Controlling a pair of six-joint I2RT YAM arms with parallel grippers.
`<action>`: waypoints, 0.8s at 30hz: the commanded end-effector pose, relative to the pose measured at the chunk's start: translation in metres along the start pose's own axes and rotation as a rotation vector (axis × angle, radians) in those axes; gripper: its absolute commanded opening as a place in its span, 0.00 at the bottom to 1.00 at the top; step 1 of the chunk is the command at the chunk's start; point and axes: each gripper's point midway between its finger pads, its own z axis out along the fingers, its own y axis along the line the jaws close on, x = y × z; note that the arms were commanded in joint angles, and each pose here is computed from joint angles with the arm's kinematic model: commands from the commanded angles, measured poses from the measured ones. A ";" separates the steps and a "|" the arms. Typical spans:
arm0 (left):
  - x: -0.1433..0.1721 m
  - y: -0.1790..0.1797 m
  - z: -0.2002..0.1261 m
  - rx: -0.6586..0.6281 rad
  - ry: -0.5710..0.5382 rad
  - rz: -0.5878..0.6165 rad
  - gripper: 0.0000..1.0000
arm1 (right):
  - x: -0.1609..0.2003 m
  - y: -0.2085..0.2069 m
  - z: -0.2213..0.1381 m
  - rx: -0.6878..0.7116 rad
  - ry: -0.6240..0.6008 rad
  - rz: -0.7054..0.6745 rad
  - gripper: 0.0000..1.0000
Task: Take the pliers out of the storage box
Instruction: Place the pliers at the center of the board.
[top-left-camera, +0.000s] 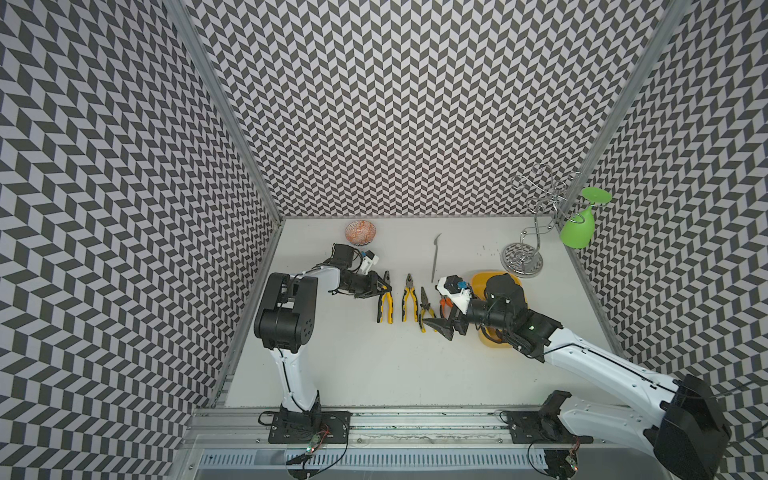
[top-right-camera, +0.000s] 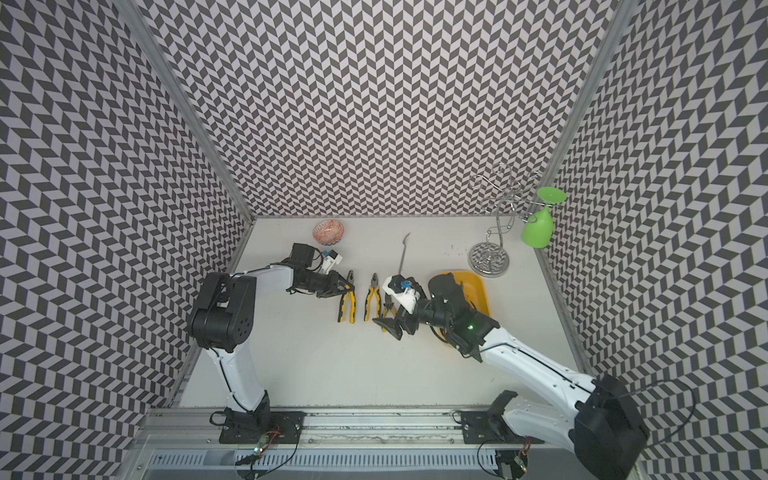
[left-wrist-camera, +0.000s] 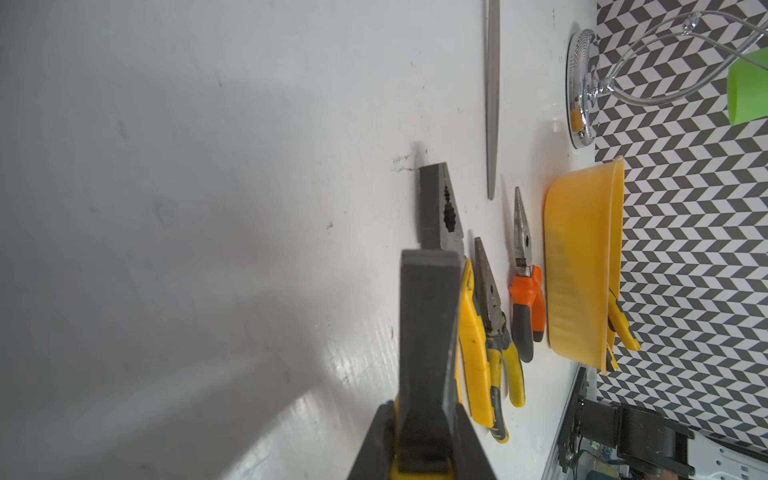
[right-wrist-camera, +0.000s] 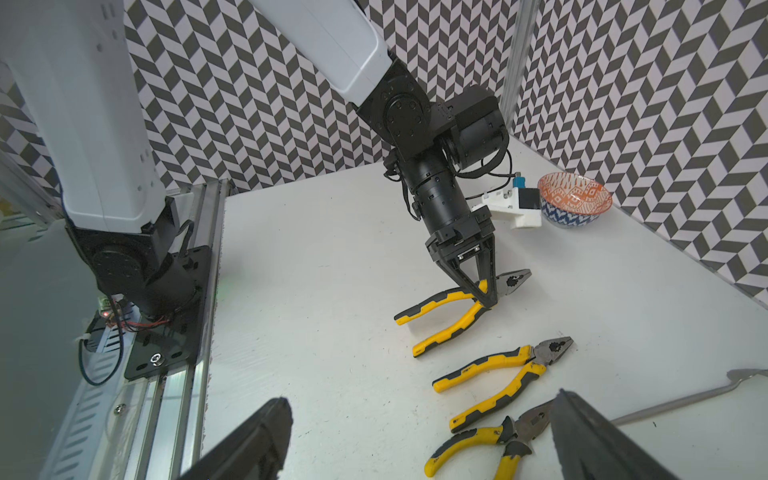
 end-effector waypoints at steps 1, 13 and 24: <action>-0.010 -0.010 0.001 0.054 -0.032 0.029 0.00 | -0.004 -0.002 -0.001 0.015 0.004 -0.022 0.99; -0.004 0.010 0.017 0.045 -0.016 -0.041 0.19 | 0.000 -0.014 -0.006 0.099 0.021 -0.011 0.99; 0.011 0.033 0.027 -0.003 0.007 -0.109 0.33 | -0.006 -0.033 -0.019 0.231 -0.004 0.011 0.99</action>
